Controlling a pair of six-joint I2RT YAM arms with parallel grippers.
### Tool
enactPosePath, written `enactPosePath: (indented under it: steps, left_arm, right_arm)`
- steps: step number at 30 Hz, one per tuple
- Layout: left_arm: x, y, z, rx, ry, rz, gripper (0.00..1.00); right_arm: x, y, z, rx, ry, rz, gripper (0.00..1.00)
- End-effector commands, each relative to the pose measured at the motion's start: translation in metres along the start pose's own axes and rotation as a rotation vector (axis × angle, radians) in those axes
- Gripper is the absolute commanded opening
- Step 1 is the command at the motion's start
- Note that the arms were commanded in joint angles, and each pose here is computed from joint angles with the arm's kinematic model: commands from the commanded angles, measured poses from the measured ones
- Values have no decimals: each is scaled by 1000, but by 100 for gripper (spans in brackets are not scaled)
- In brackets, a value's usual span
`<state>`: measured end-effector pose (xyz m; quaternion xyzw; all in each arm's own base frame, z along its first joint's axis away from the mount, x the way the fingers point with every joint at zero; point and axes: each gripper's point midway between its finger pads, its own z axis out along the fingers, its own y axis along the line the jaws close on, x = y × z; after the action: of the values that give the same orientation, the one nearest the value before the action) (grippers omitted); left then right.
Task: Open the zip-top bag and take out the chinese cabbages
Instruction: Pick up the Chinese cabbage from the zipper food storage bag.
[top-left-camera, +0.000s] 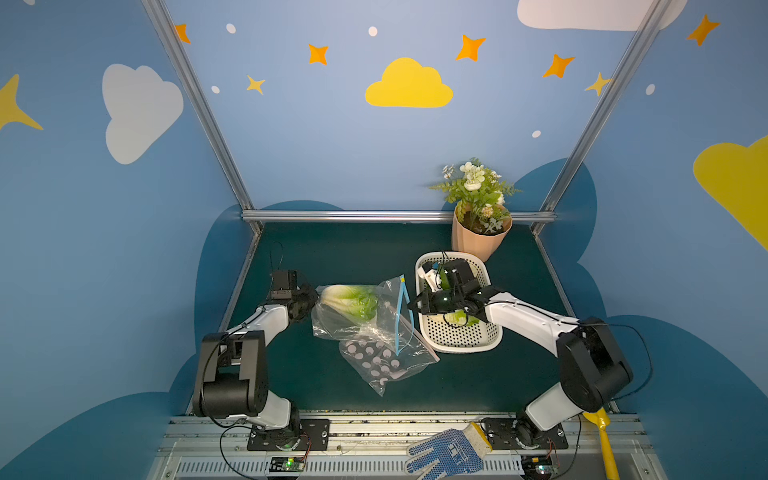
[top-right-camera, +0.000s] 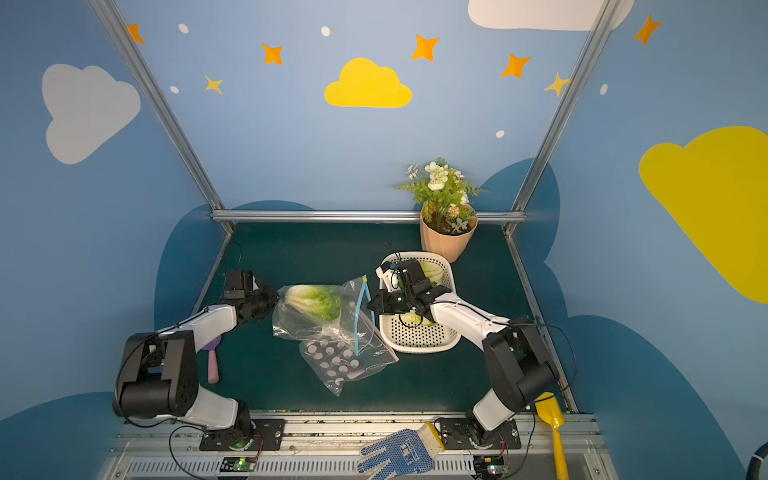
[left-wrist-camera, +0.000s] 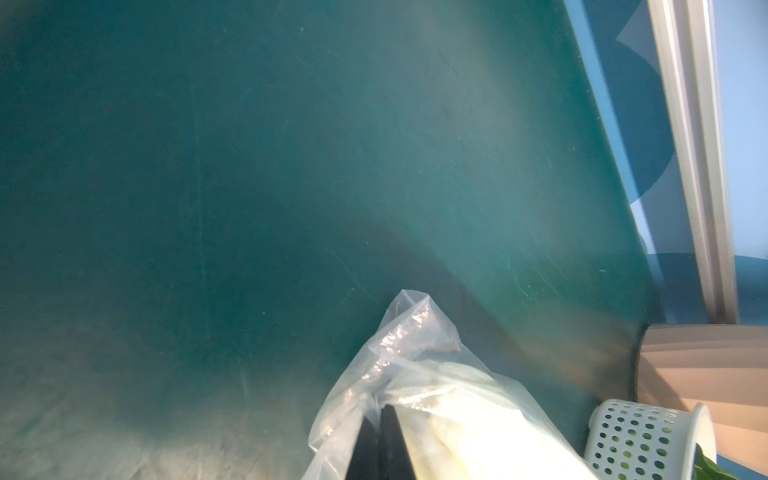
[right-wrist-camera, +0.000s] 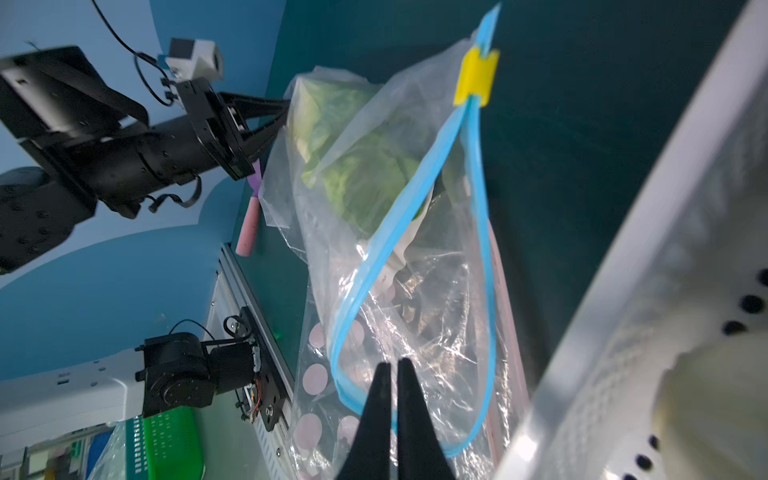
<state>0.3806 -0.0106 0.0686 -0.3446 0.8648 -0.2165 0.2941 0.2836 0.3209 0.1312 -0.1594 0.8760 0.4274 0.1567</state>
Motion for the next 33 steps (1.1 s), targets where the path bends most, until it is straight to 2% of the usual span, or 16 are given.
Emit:
enactPosePath:
  steps: [1,7,13,17,20,33]
  left_arm:
    - [6,-2,-5,8,12,4,5]
    - [8,-1,-6,11,18,2,5]
    - [11,-2,-5,22,33,6,4]
    - [15,-5,-4,42,49,4,4]
    - [18,-9,-4,73,63,3,4]
    - [23,-13,-5,96,84,9,4]
  right_arm:
    - [-18,20,13,-55,-36,-43,5]
    - [-16,17,39,-61,2,-39,4]
    - [-15,13,53,-49,16,-45,12]
    - [-16,17,62,-86,15,-61,29]
    - [-20,26,68,-112,9,-98,36]
    - [-29,52,89,-218,14,-140,45]
